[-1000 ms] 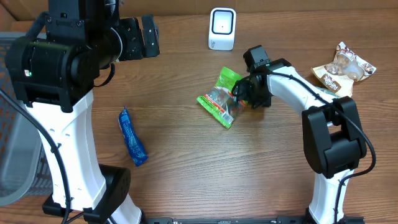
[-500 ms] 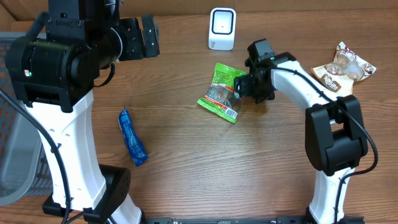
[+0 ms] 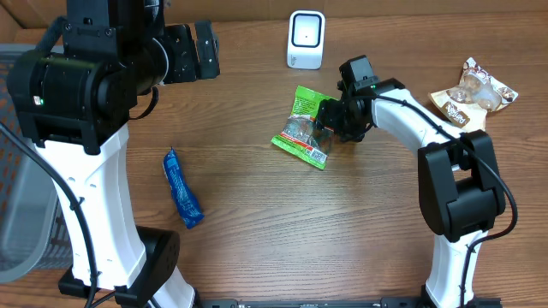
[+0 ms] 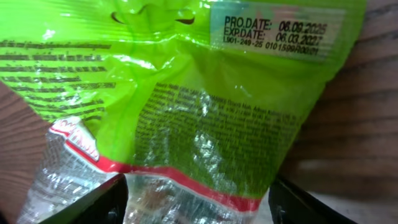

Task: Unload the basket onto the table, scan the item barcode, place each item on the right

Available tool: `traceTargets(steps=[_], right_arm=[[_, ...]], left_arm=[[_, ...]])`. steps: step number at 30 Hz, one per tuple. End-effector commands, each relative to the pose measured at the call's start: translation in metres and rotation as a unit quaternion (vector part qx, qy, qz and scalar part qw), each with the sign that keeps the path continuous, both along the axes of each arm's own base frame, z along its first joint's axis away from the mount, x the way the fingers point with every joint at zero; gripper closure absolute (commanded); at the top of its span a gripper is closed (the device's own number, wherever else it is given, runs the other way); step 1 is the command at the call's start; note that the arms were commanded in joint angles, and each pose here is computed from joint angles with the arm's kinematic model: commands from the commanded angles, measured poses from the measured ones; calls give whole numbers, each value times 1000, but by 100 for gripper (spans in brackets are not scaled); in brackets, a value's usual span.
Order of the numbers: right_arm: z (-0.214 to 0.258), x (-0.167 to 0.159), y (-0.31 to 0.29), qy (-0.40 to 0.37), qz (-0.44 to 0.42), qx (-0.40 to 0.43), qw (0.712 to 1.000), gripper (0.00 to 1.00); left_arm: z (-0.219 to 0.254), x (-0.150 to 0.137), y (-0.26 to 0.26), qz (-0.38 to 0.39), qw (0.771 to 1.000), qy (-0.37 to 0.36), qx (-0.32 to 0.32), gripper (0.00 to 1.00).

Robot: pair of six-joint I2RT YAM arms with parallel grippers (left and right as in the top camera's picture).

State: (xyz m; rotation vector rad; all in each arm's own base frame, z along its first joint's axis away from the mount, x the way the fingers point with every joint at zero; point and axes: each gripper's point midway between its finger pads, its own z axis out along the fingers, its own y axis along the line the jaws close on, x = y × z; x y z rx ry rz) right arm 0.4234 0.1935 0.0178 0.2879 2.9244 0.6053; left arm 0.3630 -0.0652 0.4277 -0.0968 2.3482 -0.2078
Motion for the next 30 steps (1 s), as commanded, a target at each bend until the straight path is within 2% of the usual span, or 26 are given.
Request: traceTargets(steps=[1, 3, 6, 14, 19, 24, 30], right_arm=[[-15, -5, -1, 0, 1, 0, 1000, 28], [-21, -4, 0, -13, 15, 0, 1000, 31], [-34, -5, 0, -28, 30, 0, 999, 44], [-38, -7, 6, -55, 81, 10, 995, 96], [-18, -8, 17, -74, 130, 46, 988, 96], [14, -5, 15, -94, 132, 48, 986, 96], [71, 4, 12, -160, 126, 42, 978, 96]], left_arm=[[1, 0, 0, 2, 1000, -3, 1, 0], [1, 0, 0, 2, 1000, -3, 1, 1], [1, 0, 0, 2, 1000, -3, 1, 0], [1, 0, 0, 2, 1000, -3, 1, 0], [1, 0, 0, 2, 1000, -3, 1, 0], [1, 0, 0, 2, 1000, -3, 1, 0], [1, 0, 0, 2, 1000, -3, 1, 0]])
